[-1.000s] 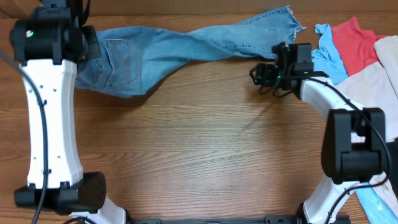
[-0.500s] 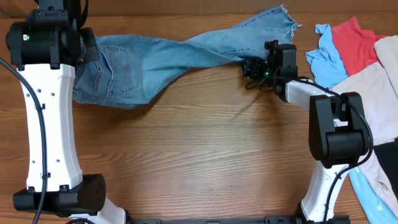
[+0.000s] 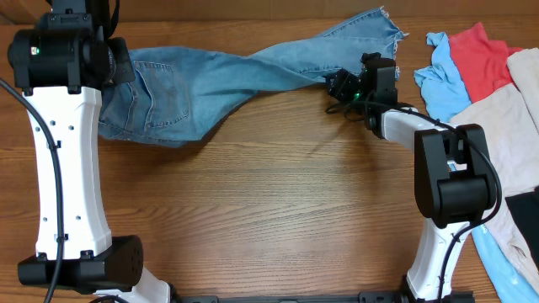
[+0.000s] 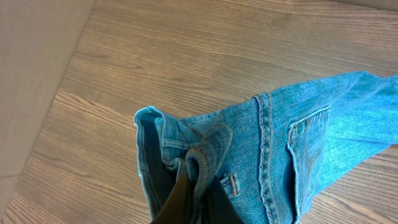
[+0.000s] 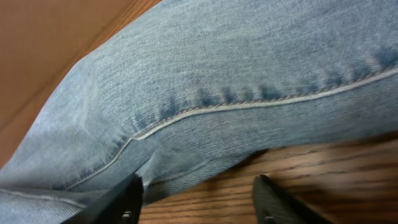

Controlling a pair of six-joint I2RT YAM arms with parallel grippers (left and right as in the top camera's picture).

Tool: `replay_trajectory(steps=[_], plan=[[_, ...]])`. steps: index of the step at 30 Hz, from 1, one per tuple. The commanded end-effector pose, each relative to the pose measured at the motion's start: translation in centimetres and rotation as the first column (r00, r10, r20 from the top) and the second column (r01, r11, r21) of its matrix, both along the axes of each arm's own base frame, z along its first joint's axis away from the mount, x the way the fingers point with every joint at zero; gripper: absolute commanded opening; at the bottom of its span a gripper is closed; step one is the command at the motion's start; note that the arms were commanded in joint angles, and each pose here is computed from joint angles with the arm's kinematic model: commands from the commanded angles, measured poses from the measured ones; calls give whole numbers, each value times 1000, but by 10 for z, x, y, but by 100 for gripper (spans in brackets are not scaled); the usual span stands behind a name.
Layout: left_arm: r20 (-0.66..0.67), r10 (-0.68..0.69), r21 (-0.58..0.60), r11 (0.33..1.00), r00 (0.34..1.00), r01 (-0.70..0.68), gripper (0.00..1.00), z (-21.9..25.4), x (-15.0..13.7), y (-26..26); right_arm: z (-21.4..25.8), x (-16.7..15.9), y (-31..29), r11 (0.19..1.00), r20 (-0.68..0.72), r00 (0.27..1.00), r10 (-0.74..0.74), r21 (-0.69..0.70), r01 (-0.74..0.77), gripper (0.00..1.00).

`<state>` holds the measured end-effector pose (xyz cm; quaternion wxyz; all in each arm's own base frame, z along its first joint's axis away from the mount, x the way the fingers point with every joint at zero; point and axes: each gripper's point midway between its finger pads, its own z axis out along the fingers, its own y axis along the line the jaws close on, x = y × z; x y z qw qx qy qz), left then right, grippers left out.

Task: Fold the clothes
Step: 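Grasp a jeans leg with the right gripper near the center, then lift the jeans with both grippers and stretch them across the table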

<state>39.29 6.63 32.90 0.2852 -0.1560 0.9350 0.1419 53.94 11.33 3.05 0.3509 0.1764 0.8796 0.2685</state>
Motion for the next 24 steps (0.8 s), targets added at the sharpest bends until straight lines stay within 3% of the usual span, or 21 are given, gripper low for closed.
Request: replay_trajectory(steps=[1,12,15,16,17,22,24], plan=[[35,39,22,999,999,-39,4,12,-4,7,-4,3,6,1000,3,1000,-10,-1,10,53],[16,39,23,999,999,-39,4,9,-8,7,-17,9,7,996,-4,998,-62,61,62,47],[15,38,23,999,999,-39,4,9,-8,7,-24,9,8,993,-22,997,-76,85,78,32],[16,38,23,999,999,-39,4,9,-8,7,-25,9,8,993,-23,997,-76,84,78,13],[16,38,23,999,999,-39,4,9,-8,7,-24,9,8,993,-23,997,-75,85,76,4],[16,39,51,998,999,-40,4,11,-8,11,0,5,1,998,-9,1000,-27,59,28,4],[54,53,79,995,997,-57,4,18,-2,16,36,8,-19,1000,44,999,-15,-15,15,4]])
